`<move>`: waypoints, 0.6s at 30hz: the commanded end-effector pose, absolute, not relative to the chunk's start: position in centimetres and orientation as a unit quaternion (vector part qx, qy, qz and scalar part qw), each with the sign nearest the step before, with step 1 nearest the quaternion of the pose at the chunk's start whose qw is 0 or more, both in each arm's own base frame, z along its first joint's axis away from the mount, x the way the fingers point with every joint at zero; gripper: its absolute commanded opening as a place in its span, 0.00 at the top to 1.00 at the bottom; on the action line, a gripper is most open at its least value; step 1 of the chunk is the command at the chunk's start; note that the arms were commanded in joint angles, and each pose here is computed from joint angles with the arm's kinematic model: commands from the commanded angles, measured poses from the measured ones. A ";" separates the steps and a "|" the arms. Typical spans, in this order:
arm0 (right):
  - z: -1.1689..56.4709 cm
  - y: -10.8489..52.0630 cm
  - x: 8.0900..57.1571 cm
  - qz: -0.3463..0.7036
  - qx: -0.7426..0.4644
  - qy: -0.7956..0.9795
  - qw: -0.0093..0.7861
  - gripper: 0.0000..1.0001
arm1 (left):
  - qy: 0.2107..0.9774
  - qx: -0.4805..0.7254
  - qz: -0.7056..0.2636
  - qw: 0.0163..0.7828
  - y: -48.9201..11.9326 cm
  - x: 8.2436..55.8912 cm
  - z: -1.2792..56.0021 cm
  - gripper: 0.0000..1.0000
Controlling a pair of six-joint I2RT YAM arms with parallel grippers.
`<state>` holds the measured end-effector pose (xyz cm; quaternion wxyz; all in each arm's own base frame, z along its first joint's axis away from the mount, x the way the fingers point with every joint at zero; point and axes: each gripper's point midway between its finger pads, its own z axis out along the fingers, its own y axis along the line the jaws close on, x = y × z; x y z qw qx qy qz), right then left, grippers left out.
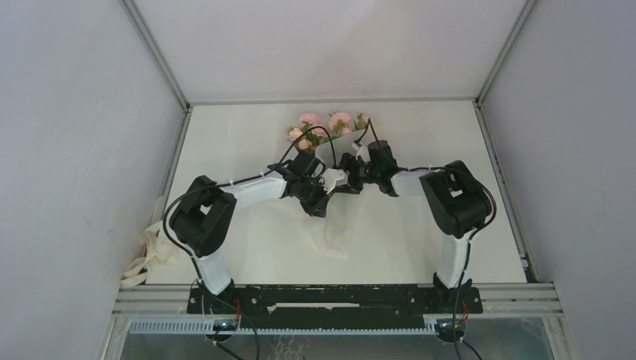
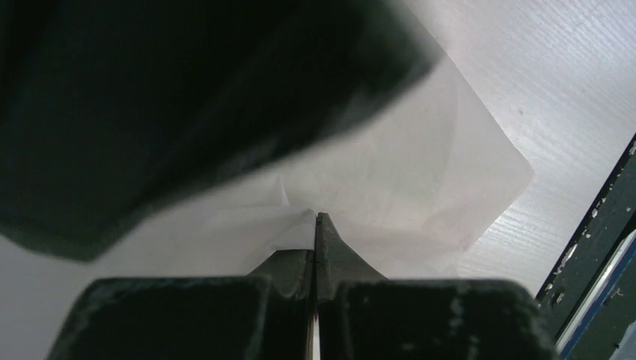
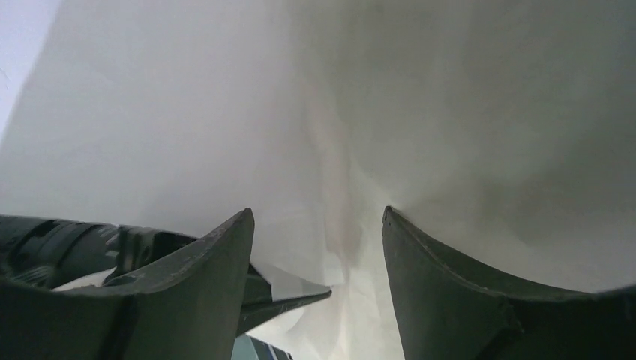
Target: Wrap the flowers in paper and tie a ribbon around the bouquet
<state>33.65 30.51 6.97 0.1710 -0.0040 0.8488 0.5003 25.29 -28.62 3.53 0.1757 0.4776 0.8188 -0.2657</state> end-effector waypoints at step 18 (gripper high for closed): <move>6.9 37.8 31.9 0.576 -0.056 0.807 0.117 0.78 | 0.827 0.467 -0.237 0.204 -27.9 27.0 3.1 1.00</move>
